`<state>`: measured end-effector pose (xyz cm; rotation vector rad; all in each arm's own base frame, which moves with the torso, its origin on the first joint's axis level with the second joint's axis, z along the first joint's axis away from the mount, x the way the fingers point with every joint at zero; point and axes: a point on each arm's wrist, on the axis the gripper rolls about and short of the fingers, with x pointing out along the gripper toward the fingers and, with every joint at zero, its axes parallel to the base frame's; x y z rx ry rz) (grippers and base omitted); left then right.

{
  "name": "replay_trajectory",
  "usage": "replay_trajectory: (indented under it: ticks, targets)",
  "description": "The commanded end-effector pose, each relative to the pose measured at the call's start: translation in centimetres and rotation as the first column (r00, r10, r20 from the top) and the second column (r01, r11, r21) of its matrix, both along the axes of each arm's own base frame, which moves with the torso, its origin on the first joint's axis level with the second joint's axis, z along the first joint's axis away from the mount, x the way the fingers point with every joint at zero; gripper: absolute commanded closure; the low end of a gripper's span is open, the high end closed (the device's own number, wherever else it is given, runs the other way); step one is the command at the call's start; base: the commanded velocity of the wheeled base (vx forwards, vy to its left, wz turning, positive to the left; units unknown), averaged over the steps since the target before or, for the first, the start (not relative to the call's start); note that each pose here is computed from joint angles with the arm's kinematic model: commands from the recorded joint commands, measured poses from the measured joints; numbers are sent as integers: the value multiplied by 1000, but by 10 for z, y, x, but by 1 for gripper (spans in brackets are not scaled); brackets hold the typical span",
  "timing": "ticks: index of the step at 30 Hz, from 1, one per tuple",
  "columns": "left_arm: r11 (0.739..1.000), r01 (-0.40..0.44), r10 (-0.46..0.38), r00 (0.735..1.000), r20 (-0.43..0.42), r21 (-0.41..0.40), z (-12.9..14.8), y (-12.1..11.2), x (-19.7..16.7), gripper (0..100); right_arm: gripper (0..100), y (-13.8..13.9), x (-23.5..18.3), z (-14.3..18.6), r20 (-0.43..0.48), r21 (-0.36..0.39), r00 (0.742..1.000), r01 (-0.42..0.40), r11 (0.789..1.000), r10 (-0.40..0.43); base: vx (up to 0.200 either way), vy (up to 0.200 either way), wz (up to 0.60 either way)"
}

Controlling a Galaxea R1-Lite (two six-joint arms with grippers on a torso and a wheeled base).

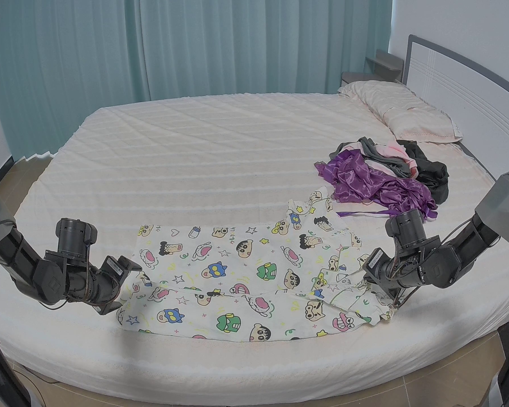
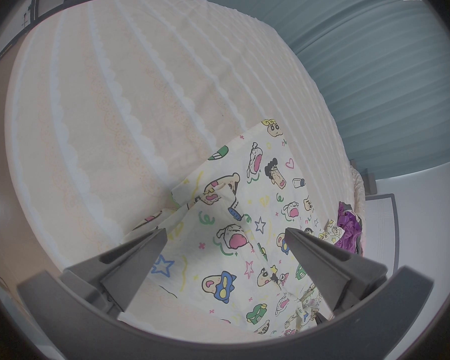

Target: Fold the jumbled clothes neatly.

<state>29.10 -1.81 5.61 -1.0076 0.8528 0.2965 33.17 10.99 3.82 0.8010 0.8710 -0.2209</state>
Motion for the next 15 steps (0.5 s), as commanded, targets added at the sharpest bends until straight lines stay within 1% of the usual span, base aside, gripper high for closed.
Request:
replay_trajectory:
  ticks: [1, 3, 4, 8, 11, 12, 15]
  targets:
    - [1000, 4, -4, 1000, -7, 0, -2, -1, 0, 0, 100, -1, -2, 14, 36, 7, 999, 2, 1000, -2, 0, 0, 0]
    - [1000, 4, -4, 1000, -7, 0, -2, -1, 0, 0, 100, 0, -7, 25, 56, 12, 998, -5, 1000, 4, 0, 0, 0]
    - [1000, 4, -4, 1000, -7, 0, -2, -1, 0, 0, 100, 0, -7, 25, 56, 12, 998, -5, 1000, 4, 0, 0, 0]
    - [1000, 4, -4, 1000, -10, 0, -3, -1, 0, 0, 100, 4, -21, 46, 70, 11, 997, -28, 1000, 27, 0, 0, 0]
    - [1000, 5, -5, 1000, -11, 1, -3, -2, 0, 0, 100, 5, -28, 53, 73, -10, 997, -23, 1000, 24, 0, 0, 0]
    - [1000, 10, -10, 1000, -14, 1, -4, -3, -1, 0, 100, 10, -37, 55, 75, -33, 997, -29, 999, 32, 0, 0, 0]
    - [1000, 14, -14, 1000, -16, 1, -4, -4, -2, 0, 100, 15, -49, 57, 85, -69, 995, -50, 996, 55, 0, 0, 0]
